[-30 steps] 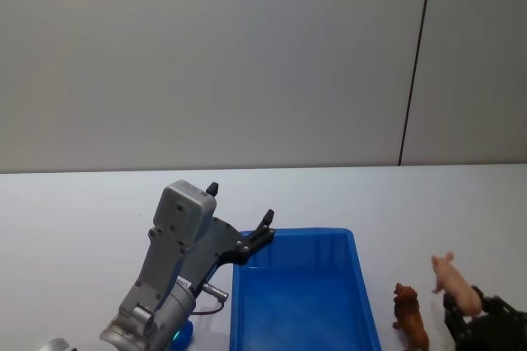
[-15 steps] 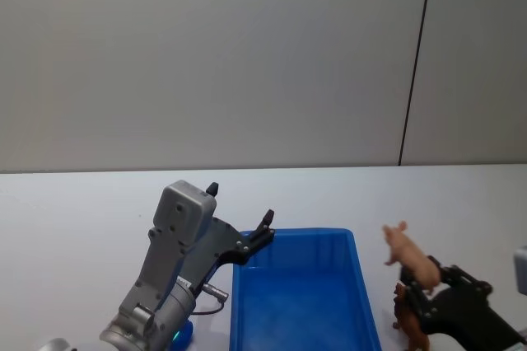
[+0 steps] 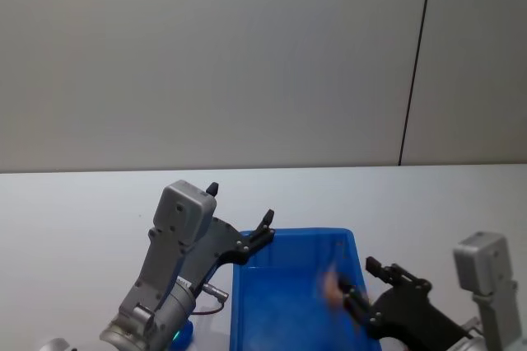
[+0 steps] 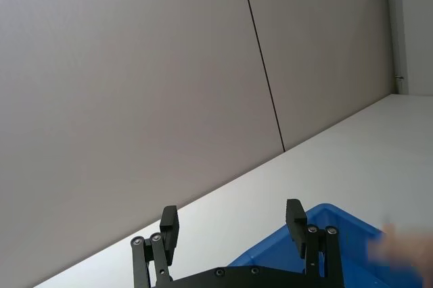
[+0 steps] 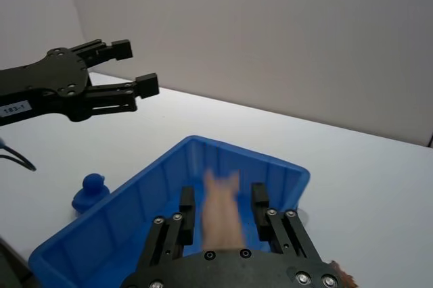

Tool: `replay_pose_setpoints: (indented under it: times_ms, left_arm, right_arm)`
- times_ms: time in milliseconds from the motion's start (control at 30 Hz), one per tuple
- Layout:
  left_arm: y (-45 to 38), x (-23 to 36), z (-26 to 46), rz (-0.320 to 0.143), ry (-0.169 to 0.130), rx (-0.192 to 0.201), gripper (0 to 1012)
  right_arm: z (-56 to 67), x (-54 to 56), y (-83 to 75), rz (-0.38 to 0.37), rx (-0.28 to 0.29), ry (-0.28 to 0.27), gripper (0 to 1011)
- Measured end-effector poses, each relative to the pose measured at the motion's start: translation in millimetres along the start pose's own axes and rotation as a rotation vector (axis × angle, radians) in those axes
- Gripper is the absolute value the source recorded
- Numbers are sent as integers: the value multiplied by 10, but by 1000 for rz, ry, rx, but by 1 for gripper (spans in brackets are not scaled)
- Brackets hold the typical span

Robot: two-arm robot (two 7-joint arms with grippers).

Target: Pick up the two dolls from the table and place them into the box.

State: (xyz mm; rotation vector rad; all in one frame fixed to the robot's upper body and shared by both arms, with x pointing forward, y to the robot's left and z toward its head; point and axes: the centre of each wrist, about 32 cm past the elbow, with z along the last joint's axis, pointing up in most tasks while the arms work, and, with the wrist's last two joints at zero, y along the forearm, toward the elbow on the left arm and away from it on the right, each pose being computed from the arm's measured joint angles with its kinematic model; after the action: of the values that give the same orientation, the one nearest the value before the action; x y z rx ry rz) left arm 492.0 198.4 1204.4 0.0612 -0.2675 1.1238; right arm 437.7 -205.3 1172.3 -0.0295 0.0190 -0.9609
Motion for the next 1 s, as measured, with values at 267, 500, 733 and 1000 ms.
replay_pose_setpoints:
  times_ms: [267, 500, 733, 1000]
  left_arm:
    - [0, 0, 0, 0, 0, 0, 1001]
    - [0, 0, 0, 0, 0, 0, 1001]
    - [0, 0, 0, 0, 0, 0, 1001]
    - [0, 0, 0, 0, 0, 0, 1001]
  right_arm:
    - [-27, -31, 92, 19, -27, 4, 715]
    - [-42, -32, 109, -8, -39, 1, 918]
    - [-10, -16, 19, -68, -23, -19, 1001]
    - [60, -1, -149, -150, -6, -38, 1001]
